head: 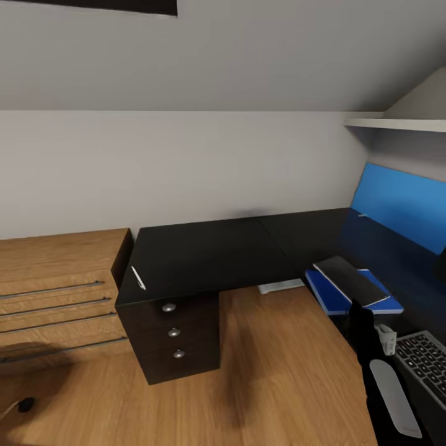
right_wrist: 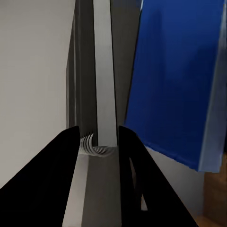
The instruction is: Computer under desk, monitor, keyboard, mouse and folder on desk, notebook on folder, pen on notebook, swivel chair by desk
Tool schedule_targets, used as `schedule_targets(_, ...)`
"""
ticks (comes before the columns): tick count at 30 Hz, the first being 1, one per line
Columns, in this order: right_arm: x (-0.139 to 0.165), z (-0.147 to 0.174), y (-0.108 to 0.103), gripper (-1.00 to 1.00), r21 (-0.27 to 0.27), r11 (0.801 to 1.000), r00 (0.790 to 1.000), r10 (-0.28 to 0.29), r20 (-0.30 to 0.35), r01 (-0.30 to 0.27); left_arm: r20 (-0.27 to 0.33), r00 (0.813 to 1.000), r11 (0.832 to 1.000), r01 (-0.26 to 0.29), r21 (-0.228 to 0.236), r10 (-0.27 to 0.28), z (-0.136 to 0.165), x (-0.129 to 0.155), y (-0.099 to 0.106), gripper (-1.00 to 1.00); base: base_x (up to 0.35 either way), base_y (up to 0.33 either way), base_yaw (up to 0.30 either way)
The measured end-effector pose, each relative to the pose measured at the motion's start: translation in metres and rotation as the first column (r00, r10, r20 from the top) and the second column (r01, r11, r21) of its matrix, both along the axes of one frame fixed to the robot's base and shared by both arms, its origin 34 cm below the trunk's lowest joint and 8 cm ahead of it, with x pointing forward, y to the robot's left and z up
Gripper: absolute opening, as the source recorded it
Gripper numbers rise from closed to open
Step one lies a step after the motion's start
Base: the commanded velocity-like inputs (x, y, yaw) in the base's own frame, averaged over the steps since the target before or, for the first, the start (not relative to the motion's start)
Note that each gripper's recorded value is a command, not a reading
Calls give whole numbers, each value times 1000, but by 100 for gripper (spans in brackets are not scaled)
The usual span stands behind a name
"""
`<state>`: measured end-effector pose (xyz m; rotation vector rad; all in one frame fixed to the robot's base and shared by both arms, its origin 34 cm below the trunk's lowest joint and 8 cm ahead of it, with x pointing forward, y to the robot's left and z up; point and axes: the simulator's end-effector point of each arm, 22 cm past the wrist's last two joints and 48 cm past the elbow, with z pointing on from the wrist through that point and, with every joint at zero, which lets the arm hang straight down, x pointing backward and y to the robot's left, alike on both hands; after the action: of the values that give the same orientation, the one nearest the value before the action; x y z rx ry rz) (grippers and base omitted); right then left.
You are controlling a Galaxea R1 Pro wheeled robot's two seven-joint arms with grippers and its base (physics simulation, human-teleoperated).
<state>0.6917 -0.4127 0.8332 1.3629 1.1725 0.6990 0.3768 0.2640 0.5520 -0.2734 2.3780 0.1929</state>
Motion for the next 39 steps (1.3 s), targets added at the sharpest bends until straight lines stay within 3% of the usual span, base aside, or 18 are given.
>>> schedule_targets(9,-3,-3,-8,-100,4,1000,1000,-18,-11,18,3,1000,1000,6,-4,-6,0,1,-2,100,106,0,-160)
schedule_targets(19,0,-5,0,-100,10,1000,1000,1,-5,-1,3,1000,1000,-3,-12,3,-1,-1,-5,100,110,0,-5)
schedule_targets(22,3,-13,16,-100,46,999,1000,28,-7,-28,-13,1000,1000,-9,-22,8,-6,-7,-13,100,0,0,0)
schedule_targets(28,-1,-37,21,-100,112,994,998,-6,-56,13,-19,1000,999,-11,-32,10,-10,-13,-23,100,0,0,0)
schedule_targets(39,-5,-48,18,-100,120,992,996,-22,-83,32,-14,1000,999,-15,-29,15,-12,-17,-22,100,0,0,0)
